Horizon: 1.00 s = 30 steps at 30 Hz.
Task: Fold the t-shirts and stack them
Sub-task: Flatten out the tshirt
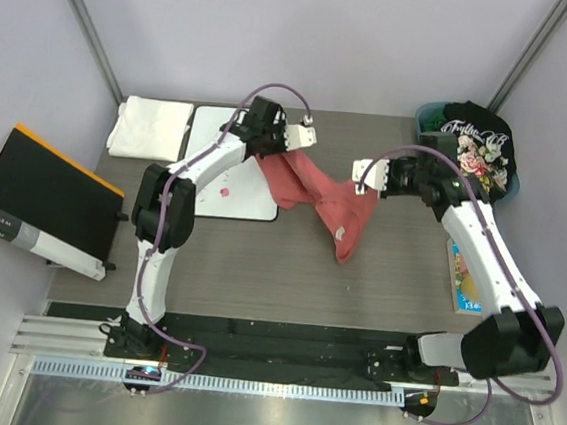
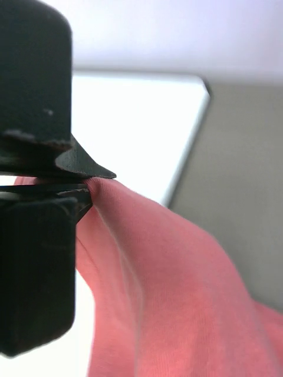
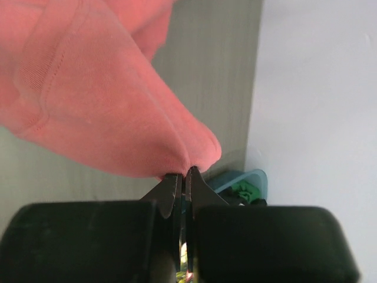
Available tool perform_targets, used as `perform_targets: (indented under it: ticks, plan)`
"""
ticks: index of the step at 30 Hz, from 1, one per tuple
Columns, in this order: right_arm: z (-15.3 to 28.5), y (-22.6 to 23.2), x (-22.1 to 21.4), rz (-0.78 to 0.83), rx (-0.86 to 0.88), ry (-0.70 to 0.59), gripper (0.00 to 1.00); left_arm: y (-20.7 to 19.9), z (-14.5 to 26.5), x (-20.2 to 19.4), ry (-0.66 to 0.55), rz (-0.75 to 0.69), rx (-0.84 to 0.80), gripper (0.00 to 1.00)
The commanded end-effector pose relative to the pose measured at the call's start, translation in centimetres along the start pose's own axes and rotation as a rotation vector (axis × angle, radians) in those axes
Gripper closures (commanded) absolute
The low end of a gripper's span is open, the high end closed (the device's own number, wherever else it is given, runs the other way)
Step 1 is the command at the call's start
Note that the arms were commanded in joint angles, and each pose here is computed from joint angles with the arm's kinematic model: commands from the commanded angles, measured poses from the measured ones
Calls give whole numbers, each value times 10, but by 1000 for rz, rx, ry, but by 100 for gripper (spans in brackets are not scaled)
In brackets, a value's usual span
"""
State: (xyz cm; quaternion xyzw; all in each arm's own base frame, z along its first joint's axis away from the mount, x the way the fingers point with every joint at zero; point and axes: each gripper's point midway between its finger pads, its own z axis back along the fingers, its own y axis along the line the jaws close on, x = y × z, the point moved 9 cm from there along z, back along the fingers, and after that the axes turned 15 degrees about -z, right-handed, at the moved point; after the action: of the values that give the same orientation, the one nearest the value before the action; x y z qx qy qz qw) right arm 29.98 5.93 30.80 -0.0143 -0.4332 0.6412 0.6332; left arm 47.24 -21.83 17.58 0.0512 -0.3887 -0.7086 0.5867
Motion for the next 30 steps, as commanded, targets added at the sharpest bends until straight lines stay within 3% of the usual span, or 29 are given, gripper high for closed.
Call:
perform_targets:
  ticks: [1, 8, 10, 13, 14, 16, 17, 18, 19, 20, 21, 22, 23, 24, 25, 27, 30]
  plan:
    - [0, -95, 9, 77, -466, -73, 99, 95, 75, 2, 198, -73, 528, 100]
    - [30, -173, 37, 118, -734, -206, 99, 169, 152, 19, 232, -109, 1170, 100]
    - [38, -173, 43, 124, -736, -239, 99, 171, 167, 22, 233, -126, 1248, 100]
    - [34, -145, 36, 143, -597, -228, 99, 148, 178, 16, 235, -196, 1270, 100]
    - [23, -127, 27, 133, -514, -212, 99, 118, 152, 0, 275, -255, 1140, 100]
    - [21, -88, 16, 122, -353, -158, 99, 84, 139, -10, 242, -328, 1002, 100]
    - [11, -63, 4, 108, -248, -127, 98, 39, 128, -24, 254, -361, 797, 100]
    - [6, -29, -8, 66, -82, -88, 95, 19, 127, -24, 170, -403, 688, 100]
    - [11, -11, -10, 113, -8, -65, 82, -6, 126, -27, 127, -428, 562, 100]
    - [9, 11, -19, 111, 95, -37, 70, -53, 135, -37, 111, -429, 307, 100]
    - [15, 39, -26, 54, 233, 11, 48, -75, 140, -39, 59, -452, 192, 100]
    - [19, 50, -27, 40, 290, 27, 15, -95, 144, -36, -46, -464, 84, 100]
    - [23, 56, -28, 4, 325, 44, 7, -126, 160, -37, -77, -438, -82, 95]
    - [28, 67, -29, -36, 382, 63, 1, -138, 165, -38, -96, -431, -146, 70]
    - [31, 67, -29, -53, 391, 81, 0, -146, 169, -35, -130, -440, -199, 55]
    - [34, 61, -25, -118, 358, 94, 0, -151, 177, -35, -123, -399, -268, 36]
    - [30, 42, -20, -233, 281, 81, 0, -133, 171, -35, -84, -322, -281, 26]
